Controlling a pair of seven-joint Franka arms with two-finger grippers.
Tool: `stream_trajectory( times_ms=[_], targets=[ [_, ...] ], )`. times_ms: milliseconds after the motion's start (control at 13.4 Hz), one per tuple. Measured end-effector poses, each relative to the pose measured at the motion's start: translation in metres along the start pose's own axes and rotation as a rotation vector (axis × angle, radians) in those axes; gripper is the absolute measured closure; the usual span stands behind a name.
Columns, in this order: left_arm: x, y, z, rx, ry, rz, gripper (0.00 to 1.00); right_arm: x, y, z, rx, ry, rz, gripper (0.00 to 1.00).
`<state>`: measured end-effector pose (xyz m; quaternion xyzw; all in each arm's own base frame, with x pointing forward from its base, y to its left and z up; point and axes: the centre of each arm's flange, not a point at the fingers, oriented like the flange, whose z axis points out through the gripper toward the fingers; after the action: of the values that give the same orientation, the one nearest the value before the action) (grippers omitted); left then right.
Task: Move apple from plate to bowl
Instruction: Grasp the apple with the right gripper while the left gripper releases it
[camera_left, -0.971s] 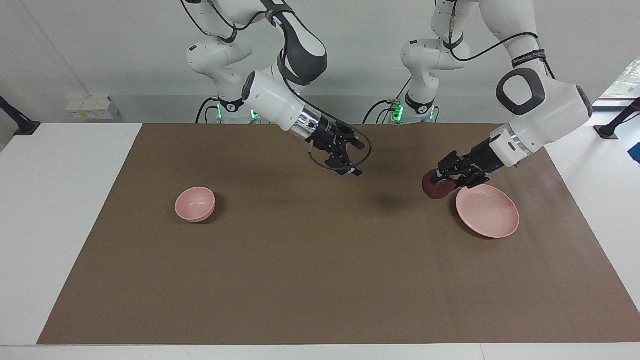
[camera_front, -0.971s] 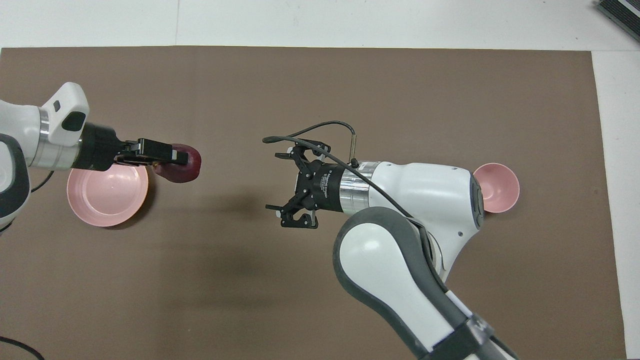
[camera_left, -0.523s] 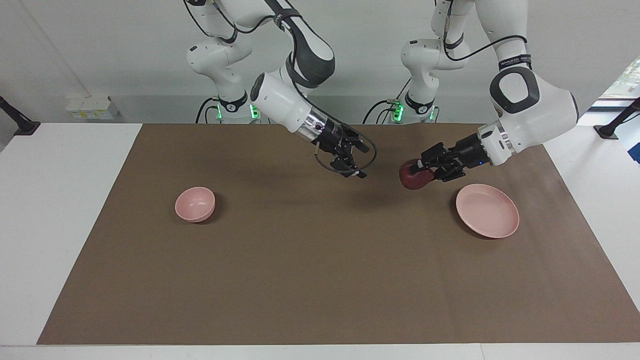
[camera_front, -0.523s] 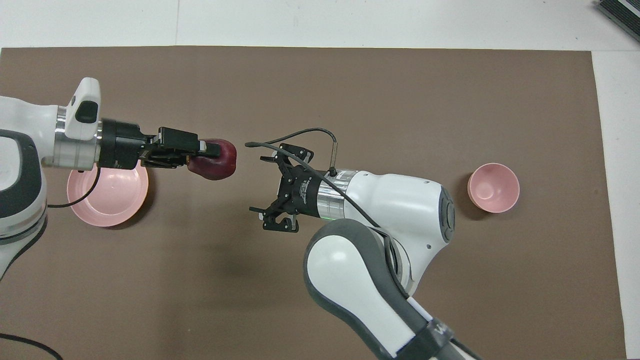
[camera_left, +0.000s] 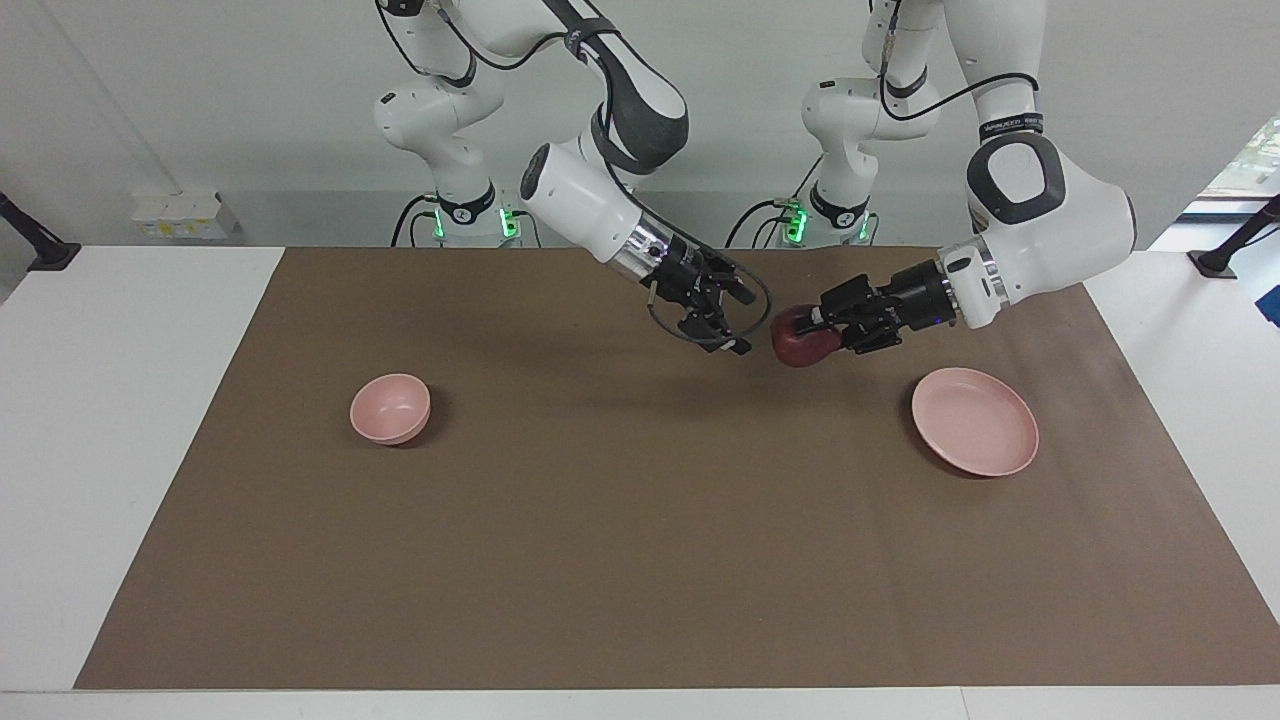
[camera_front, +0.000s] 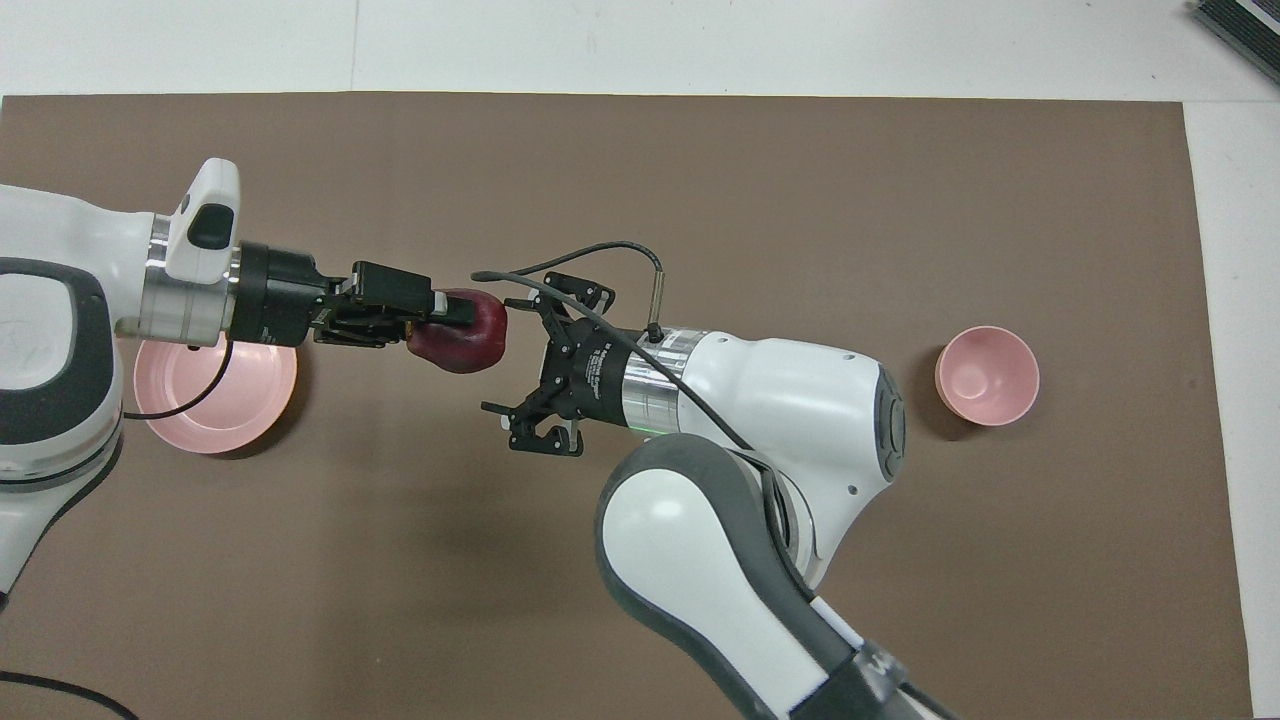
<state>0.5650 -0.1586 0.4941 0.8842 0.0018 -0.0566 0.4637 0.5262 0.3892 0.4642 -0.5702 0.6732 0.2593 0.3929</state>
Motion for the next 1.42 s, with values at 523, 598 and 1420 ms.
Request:
stream_trajectory(
  times_ms=[523, 598, 1420],
  targets=[
    [-0.009, 0.011, 0.015, -0.004, -0.059, -0.023, 0.34, -0.008, 0.004, 0.011, -0.009, -0.005, -0.014, 0.24],
    [-0.009, 0.011, 0.015, -0.004, -0.059, -0.023, 0.34, -0.008, 0.004, 0.011, -0.009, -0.005, -0.014, 0.24],
    [-0.015, 0.023, -0.013, 0.142, -0.027, 0.039, 0.0, -0.004, -0.001, 0.009, -0.001, -0.001, -0.074, 0.29]
  ],
)
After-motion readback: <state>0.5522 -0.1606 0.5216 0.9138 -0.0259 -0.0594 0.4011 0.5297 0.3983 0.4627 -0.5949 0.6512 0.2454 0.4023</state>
